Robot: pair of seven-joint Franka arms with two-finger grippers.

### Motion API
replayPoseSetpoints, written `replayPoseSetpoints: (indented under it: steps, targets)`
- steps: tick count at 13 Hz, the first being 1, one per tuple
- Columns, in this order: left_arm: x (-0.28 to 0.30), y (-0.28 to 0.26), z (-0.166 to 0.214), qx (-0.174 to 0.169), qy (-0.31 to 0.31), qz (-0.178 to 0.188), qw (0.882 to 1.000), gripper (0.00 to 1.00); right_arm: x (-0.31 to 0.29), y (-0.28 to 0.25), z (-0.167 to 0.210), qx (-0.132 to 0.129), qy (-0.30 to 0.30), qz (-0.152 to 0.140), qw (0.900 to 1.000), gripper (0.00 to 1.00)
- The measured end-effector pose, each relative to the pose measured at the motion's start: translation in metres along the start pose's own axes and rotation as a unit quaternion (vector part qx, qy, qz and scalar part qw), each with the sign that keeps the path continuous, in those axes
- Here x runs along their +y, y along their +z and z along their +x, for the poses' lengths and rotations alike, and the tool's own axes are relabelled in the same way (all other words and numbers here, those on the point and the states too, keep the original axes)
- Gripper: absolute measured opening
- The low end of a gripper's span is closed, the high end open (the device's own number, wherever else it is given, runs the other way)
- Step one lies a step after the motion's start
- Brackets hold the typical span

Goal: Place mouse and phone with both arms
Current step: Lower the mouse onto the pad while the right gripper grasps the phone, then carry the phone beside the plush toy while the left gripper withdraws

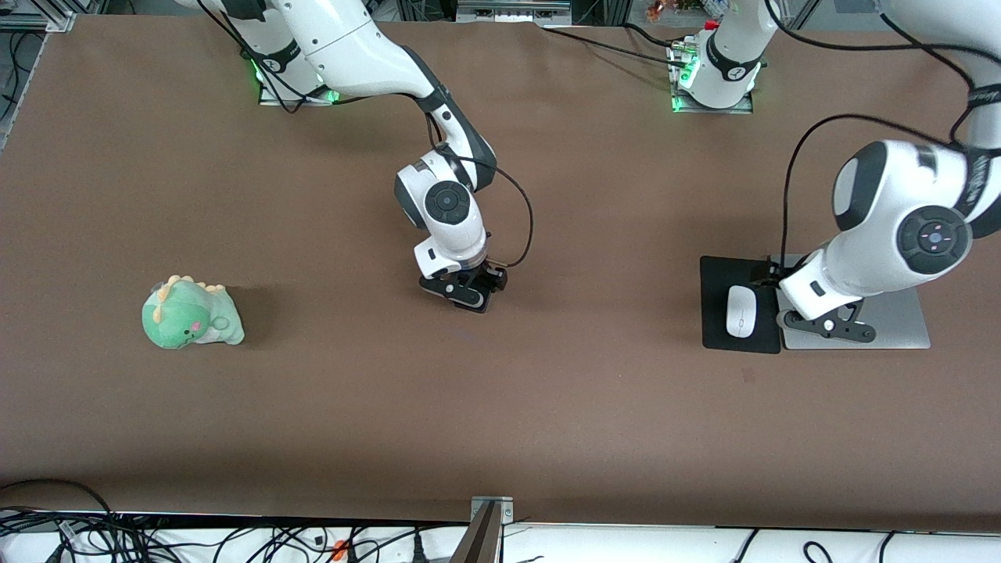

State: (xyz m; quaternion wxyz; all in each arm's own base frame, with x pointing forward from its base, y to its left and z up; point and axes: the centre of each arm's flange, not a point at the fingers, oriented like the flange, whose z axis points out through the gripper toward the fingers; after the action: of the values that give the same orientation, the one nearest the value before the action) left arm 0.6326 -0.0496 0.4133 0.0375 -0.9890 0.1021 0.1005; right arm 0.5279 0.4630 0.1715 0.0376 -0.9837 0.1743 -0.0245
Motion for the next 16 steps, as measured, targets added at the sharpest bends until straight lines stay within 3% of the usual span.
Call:
replayPoseSetpoints:
  steps: [3, 8, 10, 12, 16]
  targets:
    - [0.021, -0.076, -0.012, -0.006, 0.015, -0.001, 1.0, 1.0, 0.002, -0.001, 0.006, 0.008, -0.014, -0.005, 1.0, 0.81]
    - [0.019, -0.173, -0.055, 0.053, -0.01, 0.028, 0.998, 1.0, 0.037, -0.039, 0.063, 0.001, -0.088, -0.069, 0.994, 0.81]
    - [0.011, -0.18, -0.072, 0.063, -0.03, 0.006, 0.998, 1.0, 0.065, -0.067, 0.097, -0.015, -0.128, -0.095, 0.987, 0.81]
    - [-0.003, -0.168, -0.081, 0.097, -0.047, -0.009, 0.994, 1.0, 0.107, -0.093, 0.137, -0.041, -0.165, -0.106, 0.98, 0.81]
    - [-0.018, -0.141, -0.105, 0.104, -0.063, -0.013, 0.993, 1.0, 0.222, -0.111, 0.214, -0.092, -0.214, -0.097, 0.968, 0.81]
